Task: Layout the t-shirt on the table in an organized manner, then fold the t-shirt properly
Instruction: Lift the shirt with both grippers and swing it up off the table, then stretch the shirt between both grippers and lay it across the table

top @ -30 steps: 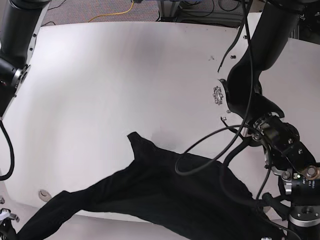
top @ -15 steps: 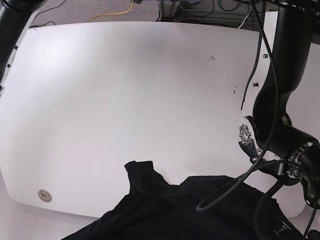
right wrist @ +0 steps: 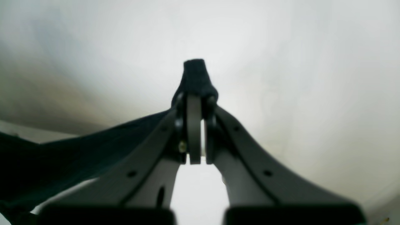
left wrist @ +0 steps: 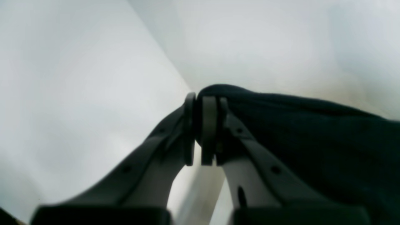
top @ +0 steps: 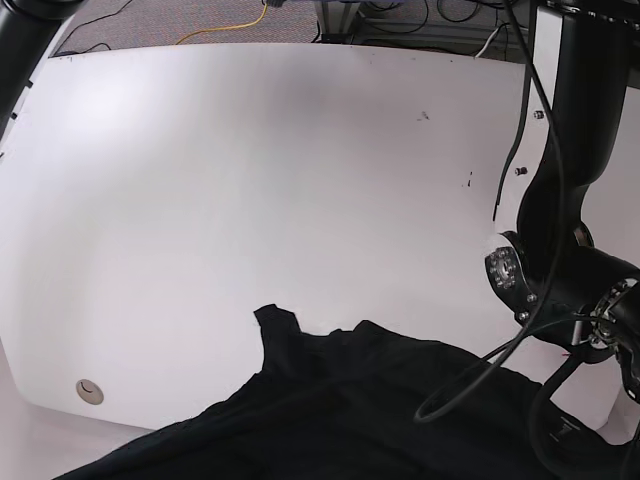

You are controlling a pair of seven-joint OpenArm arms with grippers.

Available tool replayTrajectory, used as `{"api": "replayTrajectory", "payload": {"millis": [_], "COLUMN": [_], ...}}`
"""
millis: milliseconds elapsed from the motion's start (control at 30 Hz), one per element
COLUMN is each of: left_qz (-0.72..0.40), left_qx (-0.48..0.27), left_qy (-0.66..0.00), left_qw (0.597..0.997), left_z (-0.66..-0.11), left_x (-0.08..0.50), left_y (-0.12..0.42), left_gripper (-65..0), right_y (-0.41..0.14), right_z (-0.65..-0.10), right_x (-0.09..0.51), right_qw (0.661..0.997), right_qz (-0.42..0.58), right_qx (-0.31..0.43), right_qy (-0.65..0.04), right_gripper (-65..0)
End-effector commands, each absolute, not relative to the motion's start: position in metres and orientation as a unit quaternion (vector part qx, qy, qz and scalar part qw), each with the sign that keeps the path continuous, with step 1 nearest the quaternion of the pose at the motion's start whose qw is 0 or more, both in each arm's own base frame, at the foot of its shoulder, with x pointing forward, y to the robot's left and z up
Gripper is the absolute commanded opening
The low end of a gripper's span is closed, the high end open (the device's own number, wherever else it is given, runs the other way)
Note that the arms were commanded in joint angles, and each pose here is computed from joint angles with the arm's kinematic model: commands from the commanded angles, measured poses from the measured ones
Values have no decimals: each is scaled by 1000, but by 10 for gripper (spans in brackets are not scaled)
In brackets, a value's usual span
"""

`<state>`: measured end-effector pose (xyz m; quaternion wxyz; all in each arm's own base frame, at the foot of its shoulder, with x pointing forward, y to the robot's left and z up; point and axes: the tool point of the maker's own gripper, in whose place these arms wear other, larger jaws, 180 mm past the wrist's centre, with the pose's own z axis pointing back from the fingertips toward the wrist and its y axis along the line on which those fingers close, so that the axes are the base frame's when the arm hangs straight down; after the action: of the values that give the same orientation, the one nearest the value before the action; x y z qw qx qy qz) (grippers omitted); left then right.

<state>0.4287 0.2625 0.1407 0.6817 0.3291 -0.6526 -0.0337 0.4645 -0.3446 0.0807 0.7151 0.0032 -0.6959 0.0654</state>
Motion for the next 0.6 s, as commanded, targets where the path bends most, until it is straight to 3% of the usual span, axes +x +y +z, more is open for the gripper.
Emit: {"api": "replayTrajectory", "payload": {"millis": [0, 567], "left_qz": [-22, -9], "left_qx": [339, 366], "left_qy": [-658, -558], "left_qw": [673, 745], "left_z": [149, 62], "left_x": [417, 407], "left_y": [265, 290], "left_gripper": [-650, -650], "right_y": [-331, -315], "right_z": [104, 16], "right_x": [452, 430], "right_qw": [682, 729], "right_qz": [90, 113], "right_qx": [-8, 9], "right_qy": [-725, -675], "right_gripper": [-650, -650]}}
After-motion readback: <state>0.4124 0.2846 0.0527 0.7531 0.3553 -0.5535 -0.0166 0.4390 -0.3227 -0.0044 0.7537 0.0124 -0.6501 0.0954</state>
